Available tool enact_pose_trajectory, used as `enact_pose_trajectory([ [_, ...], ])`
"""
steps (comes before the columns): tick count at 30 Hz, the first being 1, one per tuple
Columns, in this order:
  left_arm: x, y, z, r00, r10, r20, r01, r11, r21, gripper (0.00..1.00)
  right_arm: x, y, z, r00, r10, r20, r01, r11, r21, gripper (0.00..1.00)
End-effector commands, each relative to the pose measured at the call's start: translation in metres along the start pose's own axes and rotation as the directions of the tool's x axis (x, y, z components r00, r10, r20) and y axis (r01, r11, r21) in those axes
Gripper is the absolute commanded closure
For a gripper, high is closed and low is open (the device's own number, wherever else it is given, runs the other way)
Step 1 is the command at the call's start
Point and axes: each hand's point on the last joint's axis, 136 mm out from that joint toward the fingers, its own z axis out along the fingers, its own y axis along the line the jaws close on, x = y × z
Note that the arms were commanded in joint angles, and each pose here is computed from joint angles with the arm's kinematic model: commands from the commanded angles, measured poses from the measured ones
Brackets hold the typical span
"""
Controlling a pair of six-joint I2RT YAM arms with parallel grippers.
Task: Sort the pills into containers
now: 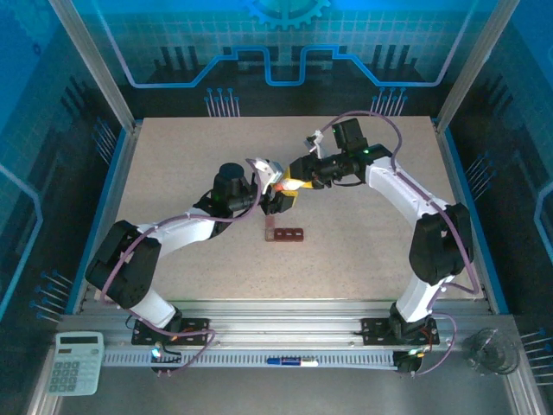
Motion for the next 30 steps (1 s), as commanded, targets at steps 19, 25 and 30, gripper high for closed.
enact_pose_trajectory([
  [19, -0.022, -0.005, 0.004, 0.999, -0.001, 0.041, 0.0, 0.999, 0.036, 0.45, 0.001, 0.006, -0.01, 1.0, -0.002, 0.01, 0.003, 0.999, -0.041, 0.66],
  [25, -0.022, -0.005, 0.005, 0.999, -0.004, 0.042, 0.002, 0.999, 0.042, 0.46, 0.002, 0.005, -0.009, 1.0, 0.003, 0.007, -0.003, 0.999, -0.04, 0.66],
  [30, -0.023, -0.006, 0.006, 0.999, -0.007, 0.042, 0.005, 0.999, 0.049, 0.51, 0.002, 0.004, -0.01, 1.0, 0.003, 0.007, -0.002, 0.999, -0.041, 0.66],
])
